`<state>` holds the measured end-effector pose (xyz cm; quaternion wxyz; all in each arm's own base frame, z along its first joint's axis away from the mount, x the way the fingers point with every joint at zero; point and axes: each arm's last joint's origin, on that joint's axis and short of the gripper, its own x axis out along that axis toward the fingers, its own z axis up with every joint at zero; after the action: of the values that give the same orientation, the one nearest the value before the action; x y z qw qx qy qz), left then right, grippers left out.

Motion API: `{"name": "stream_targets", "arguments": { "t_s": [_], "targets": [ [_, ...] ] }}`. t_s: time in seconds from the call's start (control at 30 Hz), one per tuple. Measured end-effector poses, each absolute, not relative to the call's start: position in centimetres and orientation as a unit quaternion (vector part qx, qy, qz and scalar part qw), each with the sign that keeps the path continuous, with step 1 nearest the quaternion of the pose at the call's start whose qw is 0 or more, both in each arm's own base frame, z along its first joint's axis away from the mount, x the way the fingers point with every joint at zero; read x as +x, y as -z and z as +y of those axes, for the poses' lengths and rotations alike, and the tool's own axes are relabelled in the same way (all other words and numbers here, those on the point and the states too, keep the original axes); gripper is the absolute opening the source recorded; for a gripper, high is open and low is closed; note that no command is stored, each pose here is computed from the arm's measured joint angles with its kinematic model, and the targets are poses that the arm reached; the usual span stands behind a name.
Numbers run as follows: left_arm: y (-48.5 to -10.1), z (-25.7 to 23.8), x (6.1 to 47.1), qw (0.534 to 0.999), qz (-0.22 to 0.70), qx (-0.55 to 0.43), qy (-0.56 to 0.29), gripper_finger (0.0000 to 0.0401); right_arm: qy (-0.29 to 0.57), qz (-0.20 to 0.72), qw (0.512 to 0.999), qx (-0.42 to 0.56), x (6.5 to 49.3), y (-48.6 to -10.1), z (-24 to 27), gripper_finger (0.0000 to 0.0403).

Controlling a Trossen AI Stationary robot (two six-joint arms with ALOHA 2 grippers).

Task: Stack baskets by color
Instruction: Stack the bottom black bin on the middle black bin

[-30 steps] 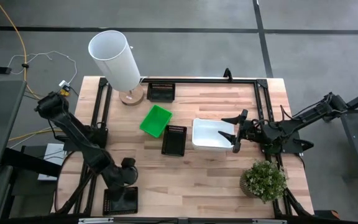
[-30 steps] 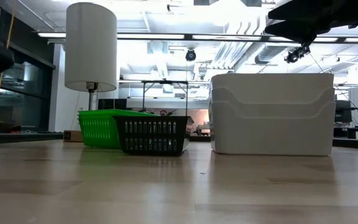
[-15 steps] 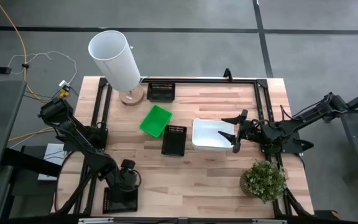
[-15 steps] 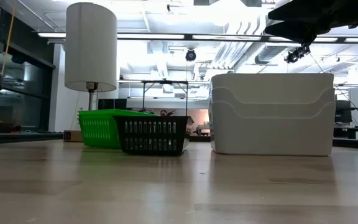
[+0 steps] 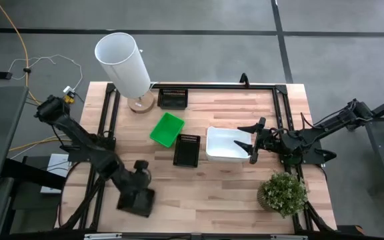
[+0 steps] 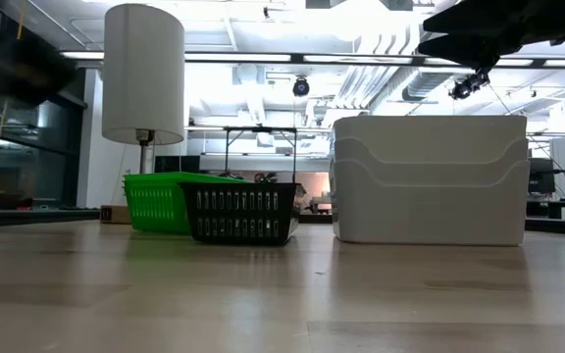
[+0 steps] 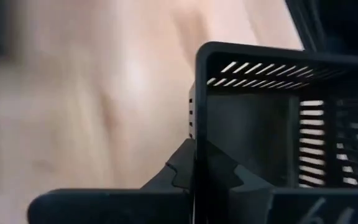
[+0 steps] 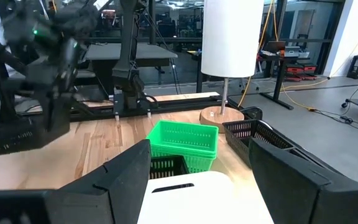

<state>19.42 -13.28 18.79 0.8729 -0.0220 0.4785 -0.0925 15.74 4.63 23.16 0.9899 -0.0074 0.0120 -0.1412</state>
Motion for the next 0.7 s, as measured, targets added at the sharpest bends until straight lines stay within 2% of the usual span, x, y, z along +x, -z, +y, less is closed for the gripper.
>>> {"name": "stream_targets", "arguments": {
  "t_s": [0.2,0.37,0.5,0.63,0.7],
  "targets": [
    [-24.1,-9.4,23.4,0.924,0.381,-0.045,-0.001,0.0001,0.141,0.012,0.990,-0.010,15.7,-23.2,4.6,0.0259],
    [-27.6,-5.8,26.6,0.943,0.298,-0.052,-0.138,0.0000,0.141,0.011,0.990,-0.010,15.7,-23.2,4.6,0.0259],
    [-28.7,-3.6,27.7,0.941,0.183,-0.120,-0.260,0.0000,0.141,0.008,0.990,-0.005,15.7,-23.2,4.6,0.0259],
    [-27.4,-2.3,28.0,0.924,0.142,-0.229,-0.270,0.0000,0.141,0.008,0.990,0.006,15.7,-23.2,4.6,0.0259],
    [-26.1,-2.0,27.8,0.909,0.123,-0.262,-0.301,0.0000,0.141,0.010,0.990,0.005,15.7,-23.2,4.6,0.0259]
  ]
}}
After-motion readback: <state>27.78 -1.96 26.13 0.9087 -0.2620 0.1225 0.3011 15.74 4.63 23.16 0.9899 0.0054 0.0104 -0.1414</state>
